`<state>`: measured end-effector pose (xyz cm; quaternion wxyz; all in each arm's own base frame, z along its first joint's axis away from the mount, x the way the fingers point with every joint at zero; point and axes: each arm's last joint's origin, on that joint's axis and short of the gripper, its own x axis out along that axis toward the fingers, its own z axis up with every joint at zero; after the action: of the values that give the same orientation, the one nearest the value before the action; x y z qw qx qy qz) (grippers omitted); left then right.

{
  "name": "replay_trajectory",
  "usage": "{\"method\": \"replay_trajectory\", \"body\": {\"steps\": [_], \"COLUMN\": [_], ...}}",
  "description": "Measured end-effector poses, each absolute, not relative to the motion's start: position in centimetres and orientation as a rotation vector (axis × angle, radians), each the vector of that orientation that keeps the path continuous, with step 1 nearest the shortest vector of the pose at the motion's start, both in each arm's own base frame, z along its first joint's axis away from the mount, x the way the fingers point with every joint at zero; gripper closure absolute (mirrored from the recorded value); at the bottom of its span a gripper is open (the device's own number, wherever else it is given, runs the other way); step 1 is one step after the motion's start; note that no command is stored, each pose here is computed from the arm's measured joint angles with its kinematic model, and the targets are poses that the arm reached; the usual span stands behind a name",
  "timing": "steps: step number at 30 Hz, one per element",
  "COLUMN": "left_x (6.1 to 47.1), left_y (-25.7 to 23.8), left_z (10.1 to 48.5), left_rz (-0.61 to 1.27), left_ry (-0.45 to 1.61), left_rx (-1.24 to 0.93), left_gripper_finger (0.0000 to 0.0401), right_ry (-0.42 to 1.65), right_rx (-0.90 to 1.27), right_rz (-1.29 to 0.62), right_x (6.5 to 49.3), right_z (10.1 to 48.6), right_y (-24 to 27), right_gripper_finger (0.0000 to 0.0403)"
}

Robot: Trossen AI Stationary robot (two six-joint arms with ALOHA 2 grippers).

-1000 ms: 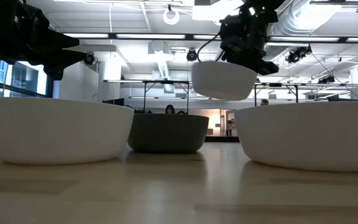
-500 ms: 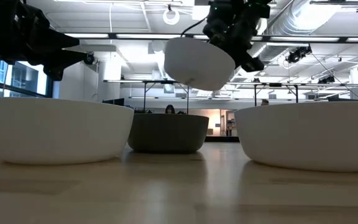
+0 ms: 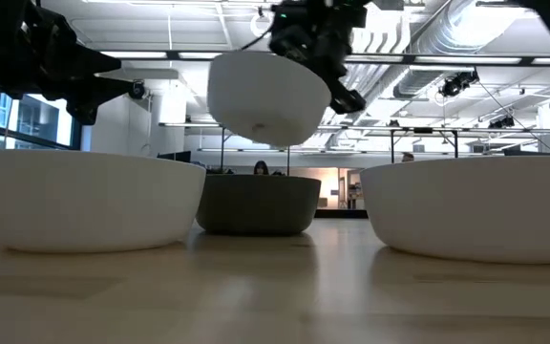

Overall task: Nest bowls inside each other
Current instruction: Stack the white bowl on top of the dark gray bowl

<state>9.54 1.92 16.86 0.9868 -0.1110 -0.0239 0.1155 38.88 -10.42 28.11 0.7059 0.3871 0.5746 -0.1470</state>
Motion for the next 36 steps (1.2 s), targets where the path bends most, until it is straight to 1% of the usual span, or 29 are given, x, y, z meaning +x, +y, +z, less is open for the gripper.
{"method": "replay_trajectory", "body": {"steps": [2, 5, 7, 11, 14, 23, 32, 36], "left_x": [9.5, 9.5, 9.5, 9.5, 9.6, 9.6, 9.6, 9.6], "left_y": [1.9, 1.9, 1.9, 1.9, 1.9, 1.9, 1.9, 1.9], "left_z": [16.9, 16.9, 16.9, 16.9, 16.8, 16.8, 16.8, 16.8], "left_rz": [0.232, 0.232, 0.232, 0.231, 0.216, 0.21, 0.21, 0.21], "left_ry": [-0.048, -0.048, -0.047, -0.047, -0.043, -0.037, -0.037, -0.037], "left_rx": [-0.223, -0.223, -0.223, -0.223, -0.223, -0.188, -0.186, -0.186], "left_gripper_finger": [0.0185, 0.0185, 0.0185, 0.0185, 0.0185, 0.0185, 0.0185, 0.0185], "right_ry": [1.344, 1.46, 1.5, 1.49, 1.475, 1.476, 1.534, 1.518], "right_rx": [0.807, 0.737, 0.7, 0.648, 0.637, 0.629, 0.622, 0.614], "right_rz": [-0.367, -0.404, -0.405, -0.361, -0.339, -0.35, -0.354, -0.351], "right_x": [39.9, 41.2, 42.2, 44.0, 44.7, 44.7, 44.6, 44.9], "right_z": [28.0, 26.9, 26.0, 24.8, 24.7, 24.6, 22.6, 22.3], "right_y": [-10.3, -10.2, -10.1, -9.9, -9.9, -10.0, -9.5, -9.5], "right_gripper_finger": [0.0403, 0.0403, 0.0403, 0.0403, 0.0403, 0.0403, 0.0403, 0.0403]}}
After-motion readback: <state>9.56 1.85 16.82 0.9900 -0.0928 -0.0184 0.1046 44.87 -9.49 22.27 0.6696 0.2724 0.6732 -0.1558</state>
